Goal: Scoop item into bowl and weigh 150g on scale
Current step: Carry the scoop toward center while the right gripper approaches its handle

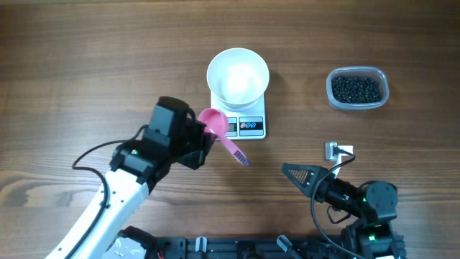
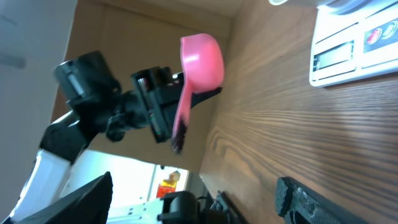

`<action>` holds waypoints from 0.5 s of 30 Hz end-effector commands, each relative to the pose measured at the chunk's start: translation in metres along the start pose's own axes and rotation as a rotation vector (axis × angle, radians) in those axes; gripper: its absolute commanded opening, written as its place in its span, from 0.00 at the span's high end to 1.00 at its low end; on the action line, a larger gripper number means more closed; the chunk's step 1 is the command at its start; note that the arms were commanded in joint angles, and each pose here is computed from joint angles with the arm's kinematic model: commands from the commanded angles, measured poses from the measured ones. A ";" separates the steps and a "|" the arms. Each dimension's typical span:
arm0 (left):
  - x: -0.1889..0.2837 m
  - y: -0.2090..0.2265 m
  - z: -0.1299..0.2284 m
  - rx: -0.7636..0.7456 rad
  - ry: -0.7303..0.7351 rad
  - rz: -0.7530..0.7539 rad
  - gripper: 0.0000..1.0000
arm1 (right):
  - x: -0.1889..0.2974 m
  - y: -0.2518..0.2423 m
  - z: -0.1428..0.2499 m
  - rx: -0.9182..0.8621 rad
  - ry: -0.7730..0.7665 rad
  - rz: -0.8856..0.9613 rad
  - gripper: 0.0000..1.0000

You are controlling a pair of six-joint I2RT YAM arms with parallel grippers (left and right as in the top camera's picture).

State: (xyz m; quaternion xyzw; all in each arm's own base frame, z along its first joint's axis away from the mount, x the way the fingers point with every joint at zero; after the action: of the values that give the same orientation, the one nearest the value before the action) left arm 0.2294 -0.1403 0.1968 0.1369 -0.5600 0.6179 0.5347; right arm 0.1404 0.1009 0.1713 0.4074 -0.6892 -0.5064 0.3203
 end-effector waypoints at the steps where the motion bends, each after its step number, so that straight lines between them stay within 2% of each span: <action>1: -0.011 0.003 0.014 0.112 -0.027 -0.008 0.96 | -0.005 -0.006 -0.007 0.046 -0.094 0.051 0.16; 6: -0.014 0.007 0.026 0.197 -0.037 -0.014 0.96 | -0.010 -0.002 -0.013 0.156 -0.143 0.073 0.16; 15: -0.014 0.010 0.030 0.292 -0.028 -0.028 0.96 | -0.021 0.012 -0.022 0.216 -0.066 0.121 0.21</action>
State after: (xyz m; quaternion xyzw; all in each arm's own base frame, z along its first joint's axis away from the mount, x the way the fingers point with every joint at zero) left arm 0.2133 -0.1722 0.1933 0.1992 -0.4924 0.6648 0.5253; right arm 0.1590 0.1092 0.1696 0.3663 -0.7526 -0.4580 0.2994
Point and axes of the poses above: each gripper's point midway between its finger pads, its own x axis back along the fingers, its own y axis along the line the jaws close on, z = x × y, the point moved 7 cm from there along x, back along the fingers, and after that the axes turned 1 degree about x, right-handed, at the moved point
